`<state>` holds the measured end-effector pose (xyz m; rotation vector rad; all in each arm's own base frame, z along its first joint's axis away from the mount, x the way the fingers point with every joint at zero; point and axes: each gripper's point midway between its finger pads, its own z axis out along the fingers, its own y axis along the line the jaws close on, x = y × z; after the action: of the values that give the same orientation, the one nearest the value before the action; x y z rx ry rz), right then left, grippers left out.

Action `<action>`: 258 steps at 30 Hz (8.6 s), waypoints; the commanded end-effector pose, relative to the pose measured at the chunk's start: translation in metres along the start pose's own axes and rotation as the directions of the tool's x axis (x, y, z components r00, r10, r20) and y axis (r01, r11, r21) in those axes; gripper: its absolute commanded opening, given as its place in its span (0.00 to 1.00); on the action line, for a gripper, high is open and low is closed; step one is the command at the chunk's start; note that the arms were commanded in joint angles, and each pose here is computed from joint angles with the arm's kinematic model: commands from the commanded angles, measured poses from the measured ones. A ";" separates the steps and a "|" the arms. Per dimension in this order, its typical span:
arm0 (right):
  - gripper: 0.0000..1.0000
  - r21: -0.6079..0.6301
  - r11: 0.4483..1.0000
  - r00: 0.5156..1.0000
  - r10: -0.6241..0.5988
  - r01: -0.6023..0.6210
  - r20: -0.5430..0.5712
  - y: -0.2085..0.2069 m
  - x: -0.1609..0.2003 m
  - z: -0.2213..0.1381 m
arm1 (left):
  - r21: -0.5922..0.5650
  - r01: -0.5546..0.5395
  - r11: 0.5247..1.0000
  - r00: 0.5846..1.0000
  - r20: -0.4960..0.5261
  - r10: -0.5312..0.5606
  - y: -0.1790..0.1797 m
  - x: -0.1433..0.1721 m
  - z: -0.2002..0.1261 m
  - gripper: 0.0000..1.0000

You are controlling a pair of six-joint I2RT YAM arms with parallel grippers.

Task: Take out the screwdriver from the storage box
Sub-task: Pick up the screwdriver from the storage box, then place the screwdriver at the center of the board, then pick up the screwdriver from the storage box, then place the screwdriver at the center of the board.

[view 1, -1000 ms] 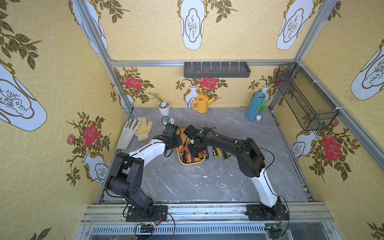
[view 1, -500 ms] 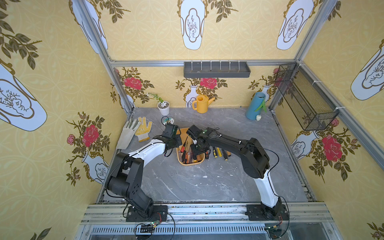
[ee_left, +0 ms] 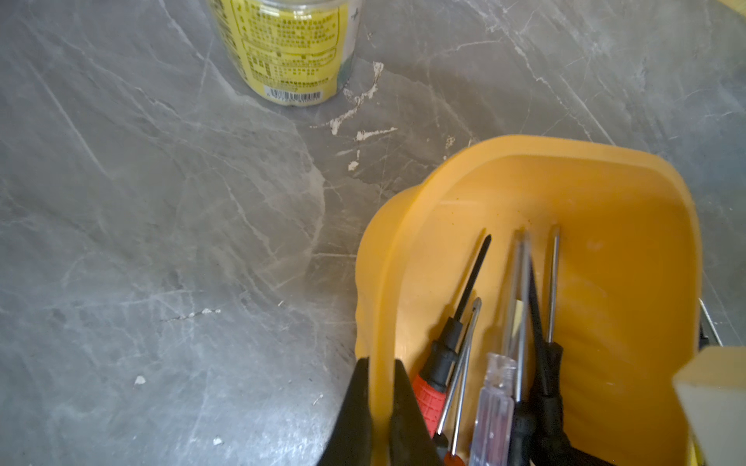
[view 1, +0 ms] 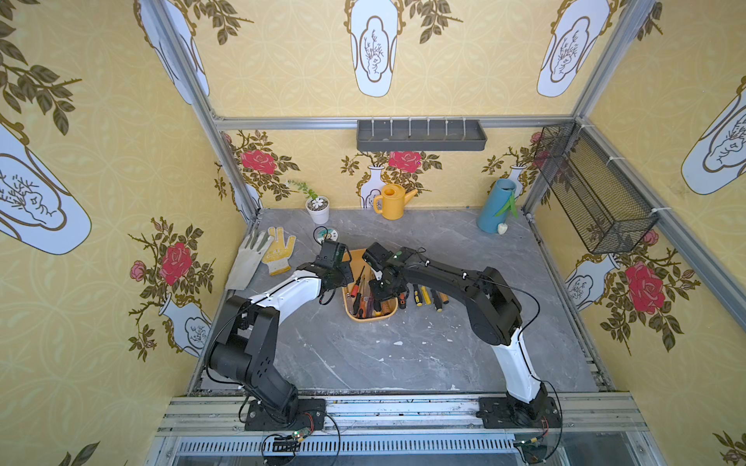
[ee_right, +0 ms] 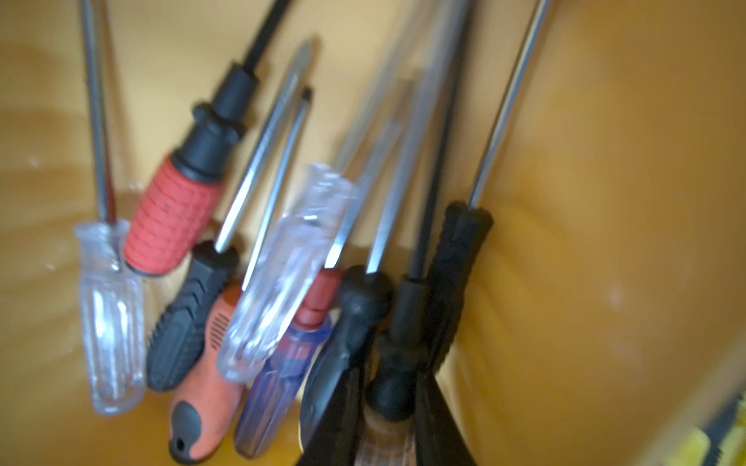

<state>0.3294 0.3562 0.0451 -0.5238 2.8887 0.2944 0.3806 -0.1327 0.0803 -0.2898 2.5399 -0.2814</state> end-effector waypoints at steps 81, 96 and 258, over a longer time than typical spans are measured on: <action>0.51 0.076 0.979 0.980 0.181 -0.188 0.081 -0.098 -0.011 -0.023 | 0.019 0.011 1.000 0.998 0.069 -0.012 -0.002 -0.013 -0.007 0.00; 0.53 0.033 0.999 0.970 -0.010 0.002 0.244 -0.034 -0.035 -0.102 | 0.013 0.017 1.000 0.998 0.056 -0.018 -0.002 -0.011 -0.003 0.00; 0.44 -0.077 0.997 0.948 0.015 0.010 0.319 -0.015 -0.042 -0.091 | 0.005 0.007 1.000 0.998 0.055 -0.008 -0.001 -0.011 -0.006 0.00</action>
<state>0.3584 0.3142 0.1320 -0.3923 2.6039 0.3453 0.3791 -0.1249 0.0854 -0.2993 2.5132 -0.2435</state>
